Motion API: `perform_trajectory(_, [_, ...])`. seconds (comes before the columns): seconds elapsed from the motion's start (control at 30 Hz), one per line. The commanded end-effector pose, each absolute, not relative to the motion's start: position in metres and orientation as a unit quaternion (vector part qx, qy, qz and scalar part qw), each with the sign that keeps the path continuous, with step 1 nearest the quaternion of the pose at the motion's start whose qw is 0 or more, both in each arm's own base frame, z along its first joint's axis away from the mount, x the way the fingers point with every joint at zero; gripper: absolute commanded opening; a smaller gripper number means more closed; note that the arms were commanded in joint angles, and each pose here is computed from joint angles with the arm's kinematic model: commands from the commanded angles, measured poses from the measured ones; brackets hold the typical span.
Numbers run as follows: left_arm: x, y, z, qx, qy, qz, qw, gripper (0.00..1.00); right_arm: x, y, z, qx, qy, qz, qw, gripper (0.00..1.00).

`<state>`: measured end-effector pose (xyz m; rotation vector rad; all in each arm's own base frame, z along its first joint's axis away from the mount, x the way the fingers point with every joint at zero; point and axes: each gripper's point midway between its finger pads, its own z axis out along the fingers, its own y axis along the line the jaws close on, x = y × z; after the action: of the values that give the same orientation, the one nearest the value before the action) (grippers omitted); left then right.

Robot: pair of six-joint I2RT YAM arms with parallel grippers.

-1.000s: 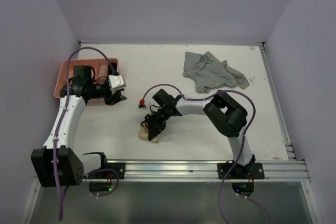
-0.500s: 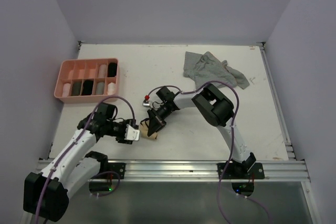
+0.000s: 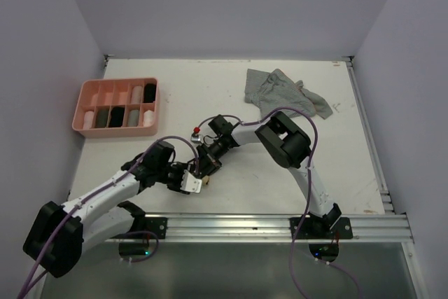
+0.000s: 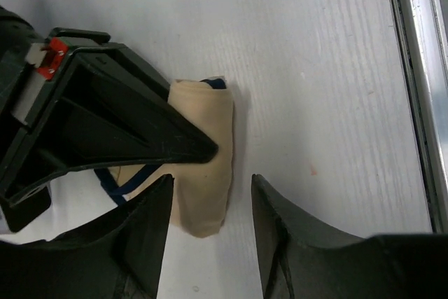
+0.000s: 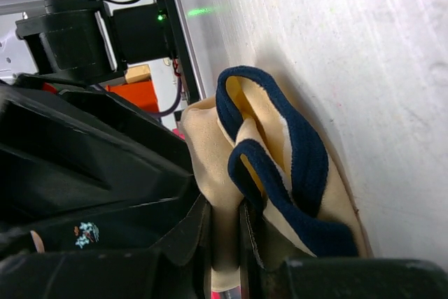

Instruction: Roll the underwear

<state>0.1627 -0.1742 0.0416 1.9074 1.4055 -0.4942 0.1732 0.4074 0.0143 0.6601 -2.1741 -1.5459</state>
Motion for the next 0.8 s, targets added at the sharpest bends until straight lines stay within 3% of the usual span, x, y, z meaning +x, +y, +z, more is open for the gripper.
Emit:
perform_trajectory(0.0, [0.172,-0.183,0.033,0.736,0.551,-0.174,0.352,0.51,0.172,0.377,-0.083,0.205,-0.857,-0.438,0.179,0.00])
perform_trajectory(0.23, [0.159,-0.173,0.002,0.745,0.588,-0.176,0.263,0.30,0.177,0.376,-0.078,0.213,-0.859,-0.434,0.170,0.01])
perform_trajectory(0.33, [0.151,-0.165,-0.007,0.747,0.598,-0.179,0.230,0.19,0.180,0.377,-0.072,0.219,-0.860,-0.431,0.164,0.07])
perform_trajectory(0.43, [0.140,-0.157,-0.012,0.750,0.603,-0.186,0.199,0.10,0.188,0.378,-0.062,0.221,-0.860,-0.434,0.152,0.22])
perform_trajectory(0.57, [0.132,-0.153,-0.011,0.765,0.590,-0.199,0.163,0.01,0.214,0.377,-0.036,0.215,-0.865,-0.438,0.117,0.49])
perform_trajectory(0.77, [0.123,-0.147,-0.016,0.767,0.591,-0.210,0.134,0.00,0.257,0.372,-0.009,0.182,-0.873,-0.447,0.069,0.52])
